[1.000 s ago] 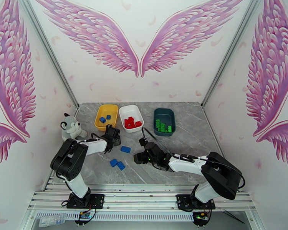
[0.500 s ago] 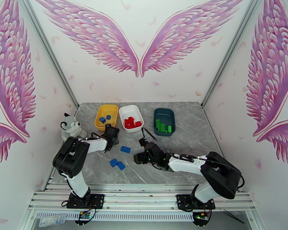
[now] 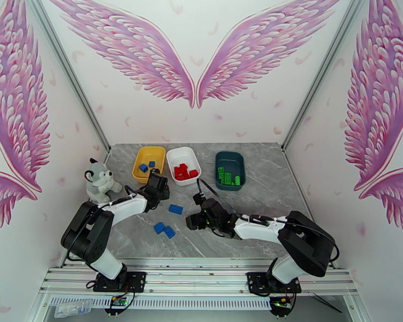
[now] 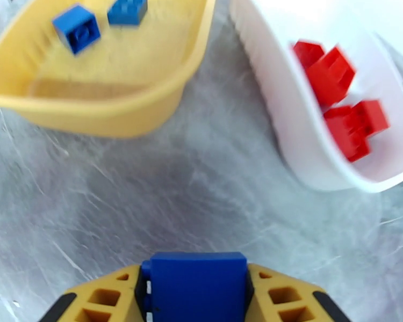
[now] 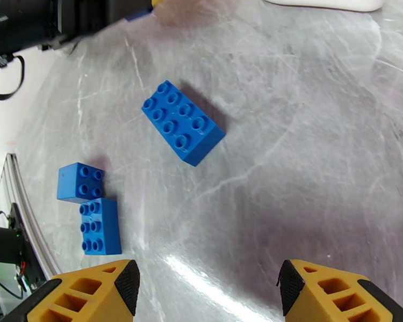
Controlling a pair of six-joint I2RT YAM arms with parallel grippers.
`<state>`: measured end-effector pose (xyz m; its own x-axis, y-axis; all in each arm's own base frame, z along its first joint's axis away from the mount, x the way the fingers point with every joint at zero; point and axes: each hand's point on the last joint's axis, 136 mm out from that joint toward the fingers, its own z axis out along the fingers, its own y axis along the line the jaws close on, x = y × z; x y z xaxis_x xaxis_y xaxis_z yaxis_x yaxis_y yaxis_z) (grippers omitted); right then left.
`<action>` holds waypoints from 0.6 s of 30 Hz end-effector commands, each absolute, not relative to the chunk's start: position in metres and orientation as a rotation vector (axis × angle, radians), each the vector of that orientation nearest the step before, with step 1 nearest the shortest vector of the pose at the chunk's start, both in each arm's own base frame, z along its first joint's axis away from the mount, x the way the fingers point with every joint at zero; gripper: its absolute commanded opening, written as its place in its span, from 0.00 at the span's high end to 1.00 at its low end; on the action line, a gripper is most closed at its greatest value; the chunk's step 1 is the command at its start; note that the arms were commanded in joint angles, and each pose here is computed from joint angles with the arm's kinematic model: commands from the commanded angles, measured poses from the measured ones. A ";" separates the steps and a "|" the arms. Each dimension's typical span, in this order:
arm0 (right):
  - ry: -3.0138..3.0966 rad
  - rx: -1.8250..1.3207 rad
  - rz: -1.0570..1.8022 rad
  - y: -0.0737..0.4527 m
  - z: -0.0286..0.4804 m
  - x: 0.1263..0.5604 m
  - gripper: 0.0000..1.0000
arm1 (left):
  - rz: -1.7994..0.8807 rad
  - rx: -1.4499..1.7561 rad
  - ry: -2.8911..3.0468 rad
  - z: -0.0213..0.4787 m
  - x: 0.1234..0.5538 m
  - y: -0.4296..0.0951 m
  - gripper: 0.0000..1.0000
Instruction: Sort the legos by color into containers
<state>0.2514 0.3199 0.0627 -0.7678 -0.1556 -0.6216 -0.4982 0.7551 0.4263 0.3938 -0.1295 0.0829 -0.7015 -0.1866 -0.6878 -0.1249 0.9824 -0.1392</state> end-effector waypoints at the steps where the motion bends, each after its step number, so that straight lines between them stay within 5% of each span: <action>1: 2.343 -0.484 0.892 0.336 0.076 0.258 0.26 | -0.058 -0.221 2.296 0.115 0.406 -0.117 0.56; 13: 2.340 -0.484 0.911 0.334 0.079 0.253 0.26 | -0.015 -0.354 2.179 0.166 0.478 -0.069 0.54; 18: 2.345 -0.477 0.889 0.329 0.079 0.252 0.25 | -0.005 -0.365 2.180 0.171 0.502 -0.065 0.35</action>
